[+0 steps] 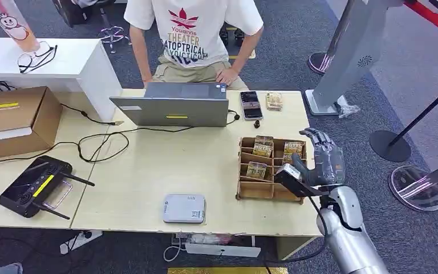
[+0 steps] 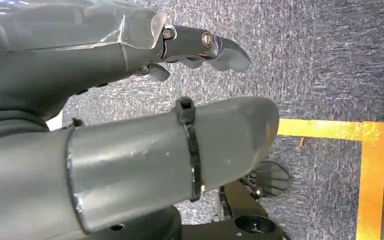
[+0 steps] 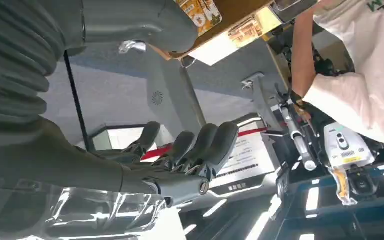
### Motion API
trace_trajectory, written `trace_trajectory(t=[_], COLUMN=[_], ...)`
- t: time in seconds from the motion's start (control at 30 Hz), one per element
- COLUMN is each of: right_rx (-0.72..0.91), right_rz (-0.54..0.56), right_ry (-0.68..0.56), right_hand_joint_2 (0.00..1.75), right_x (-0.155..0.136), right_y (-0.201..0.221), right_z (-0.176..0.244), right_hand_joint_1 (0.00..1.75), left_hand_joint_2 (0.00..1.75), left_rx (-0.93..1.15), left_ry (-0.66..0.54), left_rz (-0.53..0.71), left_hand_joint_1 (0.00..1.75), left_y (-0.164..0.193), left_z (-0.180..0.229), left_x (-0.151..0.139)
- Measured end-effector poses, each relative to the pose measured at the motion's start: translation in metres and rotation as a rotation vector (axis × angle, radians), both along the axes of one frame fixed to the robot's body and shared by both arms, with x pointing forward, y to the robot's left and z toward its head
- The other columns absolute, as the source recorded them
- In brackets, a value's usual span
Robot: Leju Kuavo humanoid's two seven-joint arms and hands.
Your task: Pass the card to the sensor for recognition and then transmit it.
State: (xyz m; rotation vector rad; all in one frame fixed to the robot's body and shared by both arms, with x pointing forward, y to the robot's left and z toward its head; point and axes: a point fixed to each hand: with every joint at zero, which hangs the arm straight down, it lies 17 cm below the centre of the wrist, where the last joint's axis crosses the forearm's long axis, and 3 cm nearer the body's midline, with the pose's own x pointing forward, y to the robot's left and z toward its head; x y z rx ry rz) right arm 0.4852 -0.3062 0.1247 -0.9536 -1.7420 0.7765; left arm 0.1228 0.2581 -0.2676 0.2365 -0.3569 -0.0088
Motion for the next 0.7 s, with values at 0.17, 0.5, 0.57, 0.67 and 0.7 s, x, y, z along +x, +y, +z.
trace_trajectory(t=[0.17,0.5,0.57,0.67,0.7], right_rx=[0.005,-0.016,-0.027,-0.040,-0.042], right_rz=[-0.009,-0.001,0.001,0.005,0.006], right_ry=[0.022,0.053,0.055,0.055,0.055], right_hand_joint_2=[1.75,1.75,1.75,1.75,1.75], right_x=[0.000,0.003,0.005,0.010,0.011], right_y=[-0.005,-0.006,-0.006,-0.005,-0.005], right_z=[-0.008,-0.021,-0.021,-0.020,-0.019], right_hand_joint_1=[0.79,0.58,0.59,0.59,0.59], left_hand_joint_2=[0.00,0.00,0.00,0.00,0.00], left_rx=[0.001,0.001,0.001,0.003,0.003], left_ry=[-0.003,-0.005,-0.005,-0.004,-0.004], left_rz=[-0.001,-0.001,0.000,0.003,0.004], left_hand_joint_1=[0.00,0.00,0.00,0.00,0.00], left_y=[0.000,0.000,0.000,0.001,0.001], left_z=[0.000,0.000,0.000,0.000,0.000], left_x=[0.000,0.001,0.001,0.001,0.000])
